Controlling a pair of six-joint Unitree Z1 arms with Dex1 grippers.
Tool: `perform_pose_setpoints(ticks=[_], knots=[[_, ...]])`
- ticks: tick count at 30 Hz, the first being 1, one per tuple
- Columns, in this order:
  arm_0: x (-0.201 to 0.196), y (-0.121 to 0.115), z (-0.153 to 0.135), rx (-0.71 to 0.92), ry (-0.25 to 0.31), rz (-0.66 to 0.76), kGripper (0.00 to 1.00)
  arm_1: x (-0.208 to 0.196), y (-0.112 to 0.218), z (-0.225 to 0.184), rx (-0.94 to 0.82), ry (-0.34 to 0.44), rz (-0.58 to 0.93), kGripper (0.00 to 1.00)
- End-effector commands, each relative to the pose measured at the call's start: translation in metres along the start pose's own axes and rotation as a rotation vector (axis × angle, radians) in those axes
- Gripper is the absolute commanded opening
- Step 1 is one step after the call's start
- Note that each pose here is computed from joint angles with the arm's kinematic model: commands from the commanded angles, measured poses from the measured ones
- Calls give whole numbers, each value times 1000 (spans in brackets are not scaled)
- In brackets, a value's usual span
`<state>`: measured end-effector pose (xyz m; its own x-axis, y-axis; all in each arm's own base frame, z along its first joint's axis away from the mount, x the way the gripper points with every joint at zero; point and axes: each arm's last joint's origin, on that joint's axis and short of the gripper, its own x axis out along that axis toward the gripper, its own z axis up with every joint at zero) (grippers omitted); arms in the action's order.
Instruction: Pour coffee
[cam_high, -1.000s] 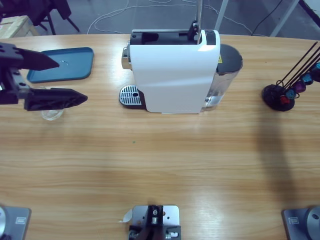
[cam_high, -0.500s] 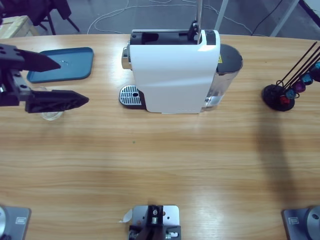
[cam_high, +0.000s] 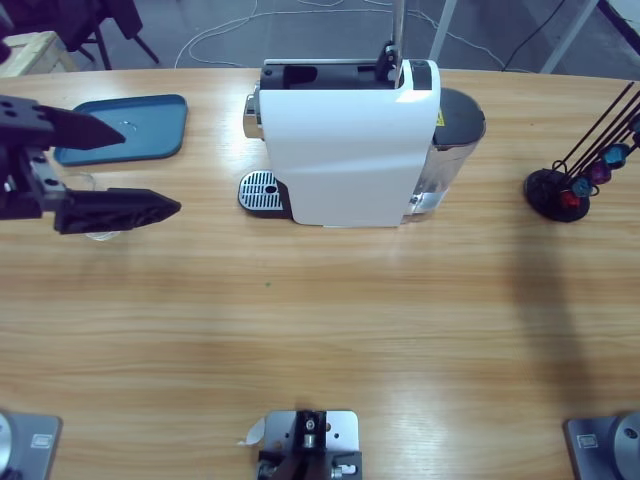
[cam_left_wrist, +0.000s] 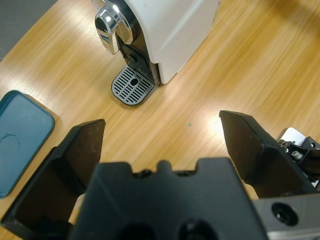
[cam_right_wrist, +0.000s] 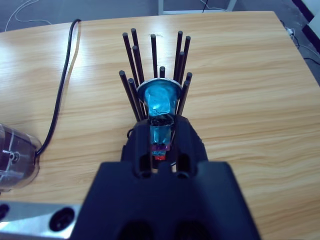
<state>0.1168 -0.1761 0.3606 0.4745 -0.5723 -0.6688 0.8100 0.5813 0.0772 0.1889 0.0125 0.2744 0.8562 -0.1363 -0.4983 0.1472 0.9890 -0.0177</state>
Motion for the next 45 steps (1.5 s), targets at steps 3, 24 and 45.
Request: perform_pose_setpoints(ticks=[3,24,45], knots=[[14,-5,-11,-2,55,-21,1000,-6,-4,9,3,-16,-29,90],[9,-8,-12,1,34,-21,1000,-70,13,21,-154,-138,181,94],[-59,6,-83,44,92,64,1000,-100,188,53,-696,-85,909,98]])
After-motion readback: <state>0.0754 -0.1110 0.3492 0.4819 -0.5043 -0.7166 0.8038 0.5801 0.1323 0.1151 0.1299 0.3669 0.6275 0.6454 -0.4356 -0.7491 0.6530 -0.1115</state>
